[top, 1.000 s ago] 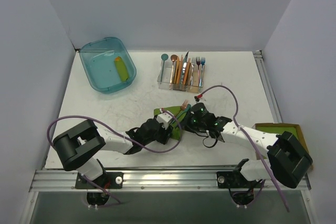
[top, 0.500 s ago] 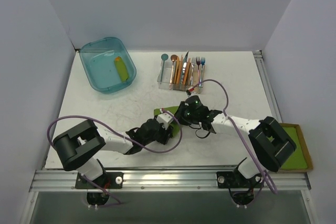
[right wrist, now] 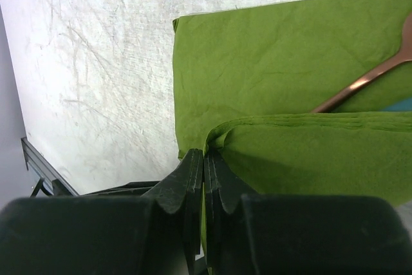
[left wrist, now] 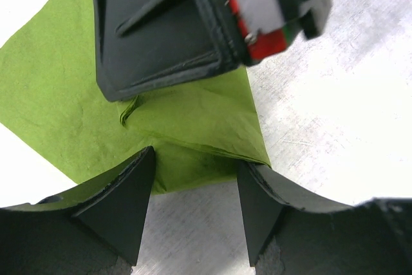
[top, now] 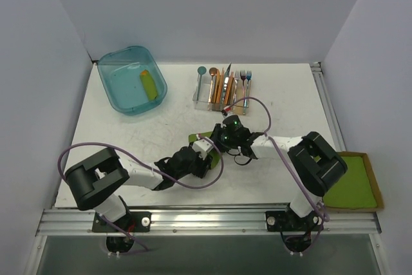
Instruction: Place the utensils on the paper napkin and roll it up
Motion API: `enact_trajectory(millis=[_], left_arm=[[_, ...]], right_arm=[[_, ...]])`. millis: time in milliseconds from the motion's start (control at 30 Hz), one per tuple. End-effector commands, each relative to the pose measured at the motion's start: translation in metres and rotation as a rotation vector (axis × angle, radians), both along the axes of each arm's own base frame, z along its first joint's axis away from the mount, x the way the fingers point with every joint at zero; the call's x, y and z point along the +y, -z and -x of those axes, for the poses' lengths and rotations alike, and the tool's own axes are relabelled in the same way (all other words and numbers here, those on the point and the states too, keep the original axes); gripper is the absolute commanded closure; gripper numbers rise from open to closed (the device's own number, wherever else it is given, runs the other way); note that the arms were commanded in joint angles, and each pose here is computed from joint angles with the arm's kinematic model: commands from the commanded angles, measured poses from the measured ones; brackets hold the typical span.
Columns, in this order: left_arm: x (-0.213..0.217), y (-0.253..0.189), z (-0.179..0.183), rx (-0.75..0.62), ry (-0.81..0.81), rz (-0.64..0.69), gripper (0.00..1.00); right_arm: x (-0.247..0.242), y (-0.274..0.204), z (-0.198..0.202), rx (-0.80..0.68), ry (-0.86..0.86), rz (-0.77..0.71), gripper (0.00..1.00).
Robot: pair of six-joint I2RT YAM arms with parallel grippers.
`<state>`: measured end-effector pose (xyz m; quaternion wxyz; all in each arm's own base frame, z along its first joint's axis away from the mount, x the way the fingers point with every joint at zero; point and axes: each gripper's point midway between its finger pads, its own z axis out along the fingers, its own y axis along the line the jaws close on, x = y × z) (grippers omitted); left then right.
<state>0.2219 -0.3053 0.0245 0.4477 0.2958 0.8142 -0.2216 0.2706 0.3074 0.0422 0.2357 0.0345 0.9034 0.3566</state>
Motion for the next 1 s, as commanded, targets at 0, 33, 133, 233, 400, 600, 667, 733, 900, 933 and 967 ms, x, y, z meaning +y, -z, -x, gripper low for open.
enact_trajectory(millis=[0,33,133,233,400,600,667,733,900,933,967], left_arm=[[0.002,-0.001,0.006,0.014,0.0,-0.001,0.38],[0.003,-0.001,0.007,0.015,-0.002,-0.002,0.38],[0.005,-0.005,0.007,0.014,-0.007,0.004,0.38],[0.006,-0.01,0.008,0.016,-0.011,0.006,0.38],[0.007,-0.018,0.009,0.008,-0.012,0.024,0.38],[0.01,-0.029,0.01,0.003,-0.02,0.033,0.38],[0.012,-0.037,0.009,-0.008,-0.029,0.048,0.38],[0.015,-0.046,0.01,-0.016,-0.04,0.057,0.38],[0.019,-0.063,0.008,-0.026,-0.071,0.079,0.43],[0.018,-0.066,0.007,-0.029,-0.071,0.084,0.43],[0.017,-0.068,0.007,-0.031,-0.067,0.092,0.44]], right_arm=[[0.015,-0.019,-0.014,-0.062,-0.033,-0.06,1.0],[0.016,-0.017,-0.015,-0.06,-0.035,-0.062,1.0],[0.016,-0.014,-0.015,-0.06,-0.042,-0.065,1.0],[0.016,-0.01,-0.016,-0.056,-0.041,-0.064,1.0],[0.017,0.0,-0.017,-0.043,-0.05,-0.06,1.0],[0.018,0.01,-0.016,-0.033,-0.062,-0.055,1.0],[0.018,0.013,-0.016,-0.027,-0.062,-0.055,1.0],[0.019,0.014,-0.015,-0.026,-0.064,-0.056,1.0],[0.018,0.016,-0.014,-0.024,-0.063,-0.063,1.0],[0.018,0.017,-0.013,-0.022,-0.064,-0.063,1.0],[0.018,0.016,-0.013,-0.021,-0.064,-0.065,1.0]])
